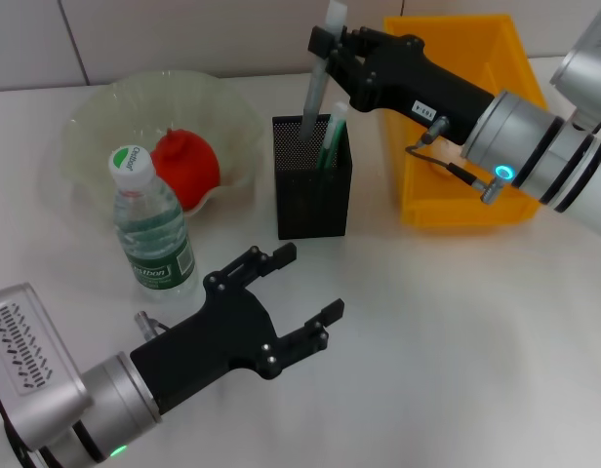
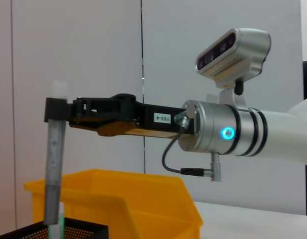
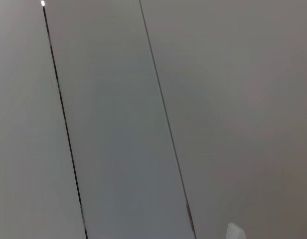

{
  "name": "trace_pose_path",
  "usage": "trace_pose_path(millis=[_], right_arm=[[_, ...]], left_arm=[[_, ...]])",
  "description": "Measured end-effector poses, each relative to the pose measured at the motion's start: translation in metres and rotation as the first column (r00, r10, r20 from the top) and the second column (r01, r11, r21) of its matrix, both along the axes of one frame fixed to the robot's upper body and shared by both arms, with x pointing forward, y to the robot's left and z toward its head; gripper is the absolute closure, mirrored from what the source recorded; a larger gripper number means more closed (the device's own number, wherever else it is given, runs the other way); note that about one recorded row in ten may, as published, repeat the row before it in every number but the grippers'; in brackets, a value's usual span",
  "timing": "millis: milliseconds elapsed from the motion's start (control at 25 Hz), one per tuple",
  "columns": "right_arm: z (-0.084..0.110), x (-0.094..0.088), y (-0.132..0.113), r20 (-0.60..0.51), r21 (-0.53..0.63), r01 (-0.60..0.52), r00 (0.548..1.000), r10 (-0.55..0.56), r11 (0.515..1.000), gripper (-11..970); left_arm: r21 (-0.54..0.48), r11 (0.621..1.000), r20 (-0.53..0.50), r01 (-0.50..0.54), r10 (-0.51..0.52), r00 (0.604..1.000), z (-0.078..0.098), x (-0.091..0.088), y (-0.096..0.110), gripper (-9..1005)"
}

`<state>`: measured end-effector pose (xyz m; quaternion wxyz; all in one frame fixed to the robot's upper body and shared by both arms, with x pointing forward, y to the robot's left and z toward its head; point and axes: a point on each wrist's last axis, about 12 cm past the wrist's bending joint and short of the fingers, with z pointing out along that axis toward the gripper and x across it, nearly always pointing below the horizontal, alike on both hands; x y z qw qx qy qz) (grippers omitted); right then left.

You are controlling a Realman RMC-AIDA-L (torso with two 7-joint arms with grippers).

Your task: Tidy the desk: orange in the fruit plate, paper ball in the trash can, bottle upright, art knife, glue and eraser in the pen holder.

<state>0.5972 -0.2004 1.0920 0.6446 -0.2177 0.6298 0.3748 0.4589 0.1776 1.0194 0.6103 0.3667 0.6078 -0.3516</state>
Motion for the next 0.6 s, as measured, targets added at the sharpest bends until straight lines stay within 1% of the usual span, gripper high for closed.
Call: trace_pose_path(millis=[160,360,480,560,600], right_arm=[[-0.005,-0.002,-0.001,-0.022,-0.001,0.013,1.0,-0.013,1.0,707],[-0.016,-0.013,-0.012,-0.055,0.011,0.051,0.997,-0.05,0.999,679],[-0.018,-0.022,-0.02,-0.039,0.031,0.046,0.998,-0.044,0.998,662],[-0.017,-0.024,-0.022,-0.03,0.039,0.039,0.999,-0.038,0.998,651],[-0.016,-0.026,-0.024,-0.023,0.049,0.031,0.999,-0.03,0.998,622]], left_arm=[[-0.003,1.0,-0.006,-0.012,0.012,1.0,0.0,0.002,0.003,220],[-0.006,1.0,-0.011,-0.021,0.021,1.0,-0.001,0.002,0.007,220],[-0.005,1.0,-0.013,-0.025,0.025,1.0,-0.001,0.002,0.008,220],[-0.006,1.0,-0.012,-0.024,0.024,1.0,-0.001,0.002,0.008,220],[-0.009,1.0,-0.013,-0.024,0.024,1.0,-0.001,0.002,0.008,221]])
